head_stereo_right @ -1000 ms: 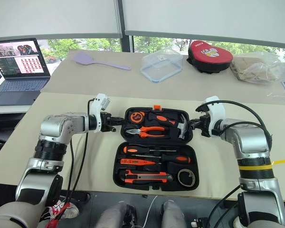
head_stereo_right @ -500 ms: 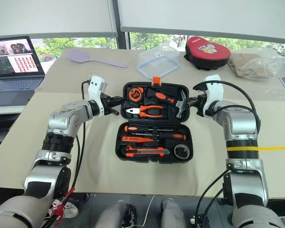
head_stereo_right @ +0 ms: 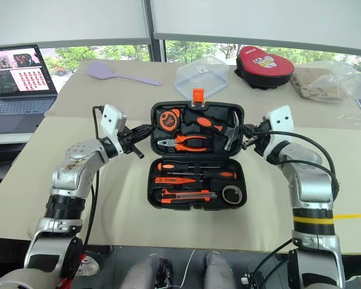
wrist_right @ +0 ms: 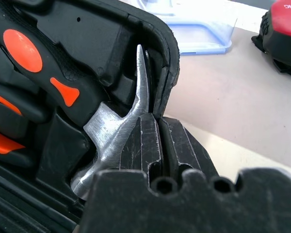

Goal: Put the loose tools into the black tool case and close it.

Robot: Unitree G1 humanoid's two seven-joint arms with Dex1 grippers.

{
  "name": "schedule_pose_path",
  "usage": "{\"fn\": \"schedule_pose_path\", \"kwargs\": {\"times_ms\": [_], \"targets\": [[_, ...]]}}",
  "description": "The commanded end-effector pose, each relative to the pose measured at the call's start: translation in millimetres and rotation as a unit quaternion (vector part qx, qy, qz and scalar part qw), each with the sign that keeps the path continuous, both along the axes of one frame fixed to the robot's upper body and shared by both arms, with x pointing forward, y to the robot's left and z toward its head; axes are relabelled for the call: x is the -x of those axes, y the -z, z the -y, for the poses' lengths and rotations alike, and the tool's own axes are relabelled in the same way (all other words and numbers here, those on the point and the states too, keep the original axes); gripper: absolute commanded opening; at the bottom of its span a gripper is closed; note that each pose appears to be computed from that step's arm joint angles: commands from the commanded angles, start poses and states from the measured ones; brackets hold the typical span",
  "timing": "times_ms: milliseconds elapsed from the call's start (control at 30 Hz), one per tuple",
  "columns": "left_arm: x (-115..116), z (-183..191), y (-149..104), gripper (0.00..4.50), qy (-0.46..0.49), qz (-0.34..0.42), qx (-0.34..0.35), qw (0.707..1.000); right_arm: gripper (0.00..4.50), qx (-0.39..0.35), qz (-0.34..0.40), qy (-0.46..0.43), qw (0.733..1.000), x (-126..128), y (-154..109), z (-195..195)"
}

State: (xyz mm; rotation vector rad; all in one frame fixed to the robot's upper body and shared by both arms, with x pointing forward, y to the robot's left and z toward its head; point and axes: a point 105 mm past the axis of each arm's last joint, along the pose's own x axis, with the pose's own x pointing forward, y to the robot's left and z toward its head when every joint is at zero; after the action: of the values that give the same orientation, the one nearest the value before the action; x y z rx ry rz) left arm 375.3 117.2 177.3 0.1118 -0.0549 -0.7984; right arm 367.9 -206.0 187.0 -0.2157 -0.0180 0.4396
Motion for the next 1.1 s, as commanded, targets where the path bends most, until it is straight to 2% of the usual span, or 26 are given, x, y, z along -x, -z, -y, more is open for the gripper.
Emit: {"fn": "schedule_pose_path", "kwargs": {"times_ms": [33, 367, 567, 667, 767, 833, 867, 933, 967, 1067, 1100], "targets": [[17.5, 15.7, -20.3, 0.01, 0.030, 0.053, 0.010, 0.998, 0.00, 0.047, 0.075, -0.039, 0.995, 22.6, -12.8, -12.3], [42.9, 4.6, -19.6, 0.01, 0.012, 0.092, -0.019, 0.995, 0.00, 0.067, 0.109, -0.049, 0.991, 57.0, -10.3, -12.5], [57.8, -7.7, -11.1, 0.01, 0.005, 0.076, -0.029, 0.997, 0.00, 0.069, 0.101, -0.068, 0.990, 72.3, -6.2, -17.2], [69.2, -15.9, -4.3, 0.01, -0.001, 0.059, -0.032, 0.998, 0.00, 0.068, 0.103, -0.093, 0.988, 89.0, -7.3, -23.6], [84.4, -24.0, 6.1, 0.01, -0.009, 0.035, -0.038, 0.999, 0.00, 0.069, 0.095, -0.140, 0.983, 116.0, -4.4, -34.3], [98.0, -30.7, 15.3, 0.73, -0.017, 0.012, -0.040, 0.999, 0.00, 0.067, 0.074, -0.169, 0.981, 136.4, 1.0, -38.8], [106.7, -34.0, 20.2, 0.93, -0.018, -0.002, -0.040, 0.999, 0.00, 0.066, 0.059, -0.189, 0.978, 148.4, 5.0, -40.6], [122.4, -40.8, 29.0, 1.75, -0.023, -0.023, -0.049, 0.998, 0.00, 0.068, 0.029, -0.204, 0.976, 165.8, 12.6, -37.9], [128.8, -44.3, 33.1, 2.05, -0.026, -0.032, -0.056, 0.998, 0.71, 0.076, 0.013, -0.200, 0.977, 170.5, 17.5, -34.1], [144.6, -62.6, 42.6, 3.20, -0.036, -0.062, -0.078, 0.994, 1.64, 0.109, -0.039, -0.199, 0.973, 184.6, 33.0, -21.5], [147.8, -70.1, 44.6, 3.54, -0.039, -0.075, -0.083, 0.993, 1.69, 0.106, -0.057, -0.212, 0.970, 191.3, 35.9, -20.1]]}}
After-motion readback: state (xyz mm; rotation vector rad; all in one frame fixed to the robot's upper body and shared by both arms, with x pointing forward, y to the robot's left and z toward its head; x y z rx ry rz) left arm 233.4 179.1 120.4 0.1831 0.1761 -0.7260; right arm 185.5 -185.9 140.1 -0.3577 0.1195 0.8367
